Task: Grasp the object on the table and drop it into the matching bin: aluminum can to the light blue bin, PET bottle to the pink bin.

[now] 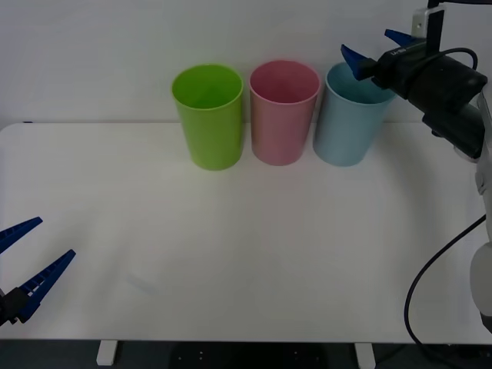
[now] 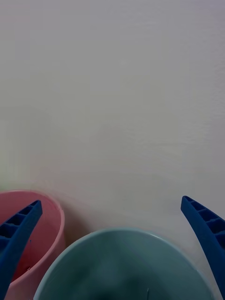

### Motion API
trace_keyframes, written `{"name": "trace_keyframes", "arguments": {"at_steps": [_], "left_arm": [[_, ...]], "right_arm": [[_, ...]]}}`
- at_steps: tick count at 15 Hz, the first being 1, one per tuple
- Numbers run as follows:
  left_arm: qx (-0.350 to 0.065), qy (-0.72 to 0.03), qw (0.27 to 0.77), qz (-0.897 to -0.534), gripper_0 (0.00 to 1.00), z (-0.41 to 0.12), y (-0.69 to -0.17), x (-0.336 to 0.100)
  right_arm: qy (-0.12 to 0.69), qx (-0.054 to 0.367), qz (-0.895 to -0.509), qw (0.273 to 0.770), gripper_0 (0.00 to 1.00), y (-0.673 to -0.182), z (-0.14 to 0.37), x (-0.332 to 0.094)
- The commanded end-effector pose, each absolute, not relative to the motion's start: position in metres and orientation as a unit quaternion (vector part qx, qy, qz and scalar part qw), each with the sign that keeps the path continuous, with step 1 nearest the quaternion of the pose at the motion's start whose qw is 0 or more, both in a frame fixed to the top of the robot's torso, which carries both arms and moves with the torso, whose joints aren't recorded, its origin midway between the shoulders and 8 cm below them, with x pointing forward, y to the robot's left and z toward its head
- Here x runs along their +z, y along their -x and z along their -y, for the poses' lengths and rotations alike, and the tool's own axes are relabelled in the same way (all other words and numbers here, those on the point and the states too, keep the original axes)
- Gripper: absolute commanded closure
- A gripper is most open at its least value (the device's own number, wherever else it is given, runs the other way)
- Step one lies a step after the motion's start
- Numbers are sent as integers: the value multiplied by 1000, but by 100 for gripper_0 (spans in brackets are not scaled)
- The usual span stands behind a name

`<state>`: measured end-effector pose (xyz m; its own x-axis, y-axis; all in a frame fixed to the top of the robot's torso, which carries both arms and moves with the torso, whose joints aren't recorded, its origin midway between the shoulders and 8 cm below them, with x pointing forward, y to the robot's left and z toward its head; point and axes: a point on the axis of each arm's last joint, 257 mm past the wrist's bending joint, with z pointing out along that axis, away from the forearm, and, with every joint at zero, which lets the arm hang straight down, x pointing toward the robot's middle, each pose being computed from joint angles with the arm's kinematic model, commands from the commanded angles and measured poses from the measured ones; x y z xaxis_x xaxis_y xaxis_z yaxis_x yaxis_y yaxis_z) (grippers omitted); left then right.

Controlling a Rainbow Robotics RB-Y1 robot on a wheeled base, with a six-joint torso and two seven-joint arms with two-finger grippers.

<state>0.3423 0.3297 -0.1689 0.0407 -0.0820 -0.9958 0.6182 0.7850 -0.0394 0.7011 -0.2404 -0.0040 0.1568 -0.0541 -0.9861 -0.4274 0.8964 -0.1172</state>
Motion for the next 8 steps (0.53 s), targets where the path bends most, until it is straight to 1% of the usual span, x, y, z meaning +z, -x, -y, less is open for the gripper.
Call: {"name": "trace_keyframes", "arguments": {"at_steps": [1,5,8], "left_arm": [[-253,-208,691,-645,0,-330,-342,-169],[-253,-208,691,-645,0,-330,-342,-169],[-253,-208,691,-645,0,-330,-342,-169]], "right_arm": [[206,124,-622,745,0,-683,237,-3],[237,130,-602,751,0,-635,226,-16],[269,150,-594,743,0,-597,220,-31]]}}
